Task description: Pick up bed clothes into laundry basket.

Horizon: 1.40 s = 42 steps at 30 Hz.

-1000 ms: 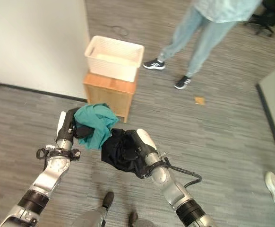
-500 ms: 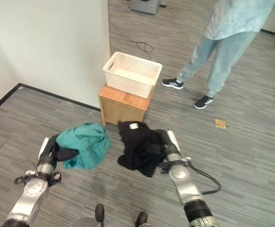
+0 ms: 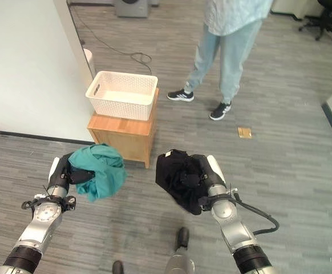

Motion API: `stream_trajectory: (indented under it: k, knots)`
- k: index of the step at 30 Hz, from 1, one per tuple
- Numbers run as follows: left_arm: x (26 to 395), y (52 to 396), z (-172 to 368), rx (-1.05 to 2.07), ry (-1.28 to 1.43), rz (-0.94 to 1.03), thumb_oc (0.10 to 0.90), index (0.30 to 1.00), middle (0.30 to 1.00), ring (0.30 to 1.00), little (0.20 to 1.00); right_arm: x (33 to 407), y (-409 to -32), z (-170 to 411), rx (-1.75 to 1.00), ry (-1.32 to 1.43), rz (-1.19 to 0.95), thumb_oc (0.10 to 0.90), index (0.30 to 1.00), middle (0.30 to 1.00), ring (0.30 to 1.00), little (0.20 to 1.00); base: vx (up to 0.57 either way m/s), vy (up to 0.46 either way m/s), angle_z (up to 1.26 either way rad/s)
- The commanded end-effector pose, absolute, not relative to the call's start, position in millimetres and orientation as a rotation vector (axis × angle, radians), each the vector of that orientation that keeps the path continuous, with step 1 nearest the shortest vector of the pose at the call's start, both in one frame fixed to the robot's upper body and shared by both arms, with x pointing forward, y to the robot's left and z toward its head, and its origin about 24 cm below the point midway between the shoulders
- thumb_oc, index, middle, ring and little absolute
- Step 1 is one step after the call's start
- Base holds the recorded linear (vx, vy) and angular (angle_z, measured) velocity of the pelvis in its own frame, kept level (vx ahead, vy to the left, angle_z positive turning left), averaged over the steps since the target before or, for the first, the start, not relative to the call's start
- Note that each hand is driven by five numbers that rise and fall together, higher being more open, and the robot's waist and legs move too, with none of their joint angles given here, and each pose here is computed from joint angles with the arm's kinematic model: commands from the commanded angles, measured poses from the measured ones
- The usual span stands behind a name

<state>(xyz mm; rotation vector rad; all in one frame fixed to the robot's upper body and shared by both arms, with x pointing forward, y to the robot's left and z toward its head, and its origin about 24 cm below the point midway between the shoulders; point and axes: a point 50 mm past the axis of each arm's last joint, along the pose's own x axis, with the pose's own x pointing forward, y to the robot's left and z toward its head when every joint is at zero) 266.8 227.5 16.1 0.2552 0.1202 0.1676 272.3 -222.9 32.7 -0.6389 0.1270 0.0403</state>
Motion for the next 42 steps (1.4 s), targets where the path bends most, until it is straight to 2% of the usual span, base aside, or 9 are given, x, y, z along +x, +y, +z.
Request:
stream_trajectory:
  k: [1, 10, 13, 18, 21, 25, 32, 37, 42]
  knots:
    - [278, 232, 81, 0.303, -0.212, 0.159, 0.400, 0.300, 0.300, 0.300, 0.300, 300, -210, 129, -0.681, -0.352, 0.004, 0.400, 0.300, 0.300, 0.300, 0.300, 0.38, -0.339, -0.05]
    - [268, 240, 82, 0.335, -0.223, 0.203, 0.400, 0.300, 0.300, 0.300, 0.300, 305, -210, 199, -0.758, -0.617, -0.067, 0.400, 0.300, 0.300, 0.300, 0.300, 0.41, 0.031, -0.11]
    - [255, 253, 75, 0.342, -0.191, 0.247, 0.400, 0.300, 0.300, 0.300, 0.300, 301, -210, 245, -0.791, -0.784, -0.115, 0.400, 0.300, 0.300, 0.300, 0.300, 0.51, 0.191, -0.28]
    - [233, 266, 50, 0.371, -0.059, 0.241, 0.400, 0.300, 0.300, 0.300, 0.300, 304, -243, 267, -0.806, -0.780, -0.275, 0.400, 0.300, 0.300, 0.300, 0.300, 0.42, 0.202, -0.51]
    - [231, 269, 44, 0.365, -0.032, 0.250, 0.400, 0.300, 0.300, 0.300, 0.300, 305, -244, 274, -0.791, -0.795, -0.296, 0.400, 0.300, 0.300, 0.300, 0.300, 0.21, 0.142, 0.15]
    - [227, 286, 39, 0.349, 0.018, 0.303, 0.400, 0.300, 0.300, 0.300, 0.300, 306, -241, 312, -0.744, -0.896, -0.330, 0.400, 0.300, 0.300, 0.300, 0.300, 0.40, 0.051, 0.25]
    - [234, 285, 38, 0.334, 0.028, 0.298, 0.400, 0.300, 0.300, 0.300, 0.300, 299, -241, 314, -0.738, -0.926, -0.360, 0.400, 0.300, 0.300, 0.300, 0.300, 0.25, -0.134, 0.71]
    - [212, 283, 8, 0.277, 0.147, 0.327, 0.400, 0.300, 0.300, 0.300, 0.300, 297, -232, 320, -0.753, -0.955, -0.339, 0.400, 0.300, 0.300, 0.300, 0.300, 0.11, -0.099, 0.26]
    - [205, 283, -2, 0.265, 0.196, 0.338, 0.400, 0.300, 0.300, 0.300, 0.300, 303, -220, 320, -0.770, -0.945, -0.276, 0.400, 0.300, 0.300, 0.300, 0.300, 0.04, -0.024, -0.02]
